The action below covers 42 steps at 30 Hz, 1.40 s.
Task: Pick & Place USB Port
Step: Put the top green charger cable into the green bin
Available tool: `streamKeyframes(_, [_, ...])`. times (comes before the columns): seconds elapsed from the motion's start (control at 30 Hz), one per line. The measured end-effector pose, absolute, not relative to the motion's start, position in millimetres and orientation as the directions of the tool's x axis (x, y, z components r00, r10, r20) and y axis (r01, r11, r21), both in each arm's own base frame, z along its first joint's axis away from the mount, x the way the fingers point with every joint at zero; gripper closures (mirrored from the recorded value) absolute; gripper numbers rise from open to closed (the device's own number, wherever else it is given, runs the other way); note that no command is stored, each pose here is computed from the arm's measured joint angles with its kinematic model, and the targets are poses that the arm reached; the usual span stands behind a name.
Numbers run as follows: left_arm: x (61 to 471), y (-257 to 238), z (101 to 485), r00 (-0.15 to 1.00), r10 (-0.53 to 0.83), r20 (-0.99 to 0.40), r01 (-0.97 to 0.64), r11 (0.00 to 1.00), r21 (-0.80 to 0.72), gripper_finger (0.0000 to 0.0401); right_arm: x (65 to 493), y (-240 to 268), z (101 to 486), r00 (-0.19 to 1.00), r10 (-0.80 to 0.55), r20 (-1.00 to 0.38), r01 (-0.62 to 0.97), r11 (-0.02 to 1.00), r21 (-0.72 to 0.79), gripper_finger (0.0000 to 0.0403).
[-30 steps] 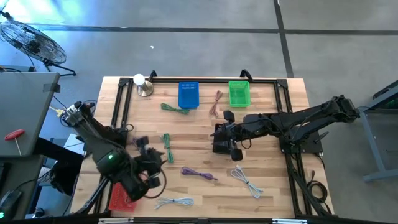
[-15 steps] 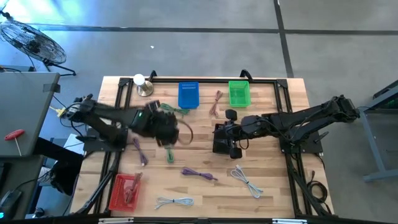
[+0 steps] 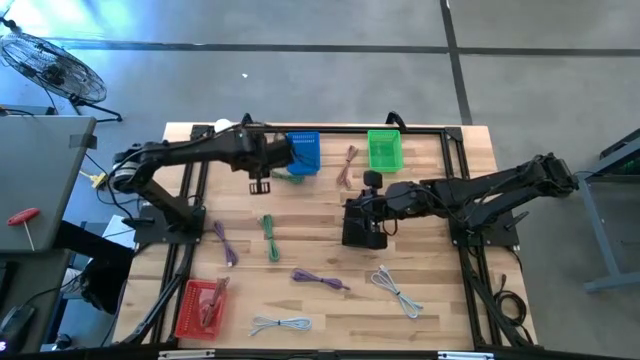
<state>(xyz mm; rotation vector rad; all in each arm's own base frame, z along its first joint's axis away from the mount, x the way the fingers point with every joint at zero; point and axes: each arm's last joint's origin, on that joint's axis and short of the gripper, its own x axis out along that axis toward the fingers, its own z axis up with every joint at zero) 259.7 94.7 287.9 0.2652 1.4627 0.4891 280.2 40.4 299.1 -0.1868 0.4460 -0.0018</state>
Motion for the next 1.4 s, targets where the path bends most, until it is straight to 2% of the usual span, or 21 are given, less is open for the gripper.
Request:
streamKeyframes(0.23, [250, 121, 259, 0.023, 0.437, -0.899, -0.218, 0.880, 0.422, 0.0284, 278, 40, 295, 0.882, -0.045, -0.470, -0.042, 0.984, -0.173, 0.0263])
streamKeyframes(0.53, [233, 141, 240, 0.086, 0.177, -0.980, -0.274, 0.950, 0.148, 0.0284, 277, 40, 293, 0.868, -0.048, -0.495, -0.034, 0.987, -0.155, 0.0263])
streamKeyframes(0.67, [236, 144, 240, 0.162, 0.135, -0.978, -0.240, 0.966, 0.094, 0.0284, 277, 40, 293, 0.868, -0.059, -0.493, -0.024, 0.987, -0.160, 0.0263])
streamKeyframes(0.9, [249, 151, 239, 0.266, 0.171, -0.949, -0.043, 0.985, 0.165, 0.0284, 276, 39, 292, 0.864, -0.067, -0.499, -0.009, 0.989, -0.147, 0.0263])
streamKeyframes(1.13, [259, 157, 217, 0.215, 0.151, -0.965, 0.024, 0.987, 0.159, 0.0284, 274, 39, 288, 0.836, -0.072, -0.544, 0.011, 0.993, -0.114, 0.0263])
streamKeyframes(1.4, [266, 164, 190, 0.092, 0.165, -0.982, 0.040, 0.985, 0.169, 0.0284, 273, 39, 287, 0.832, -0.071, -0.550, 0.019, 0.995, -0.100, 0.0263])
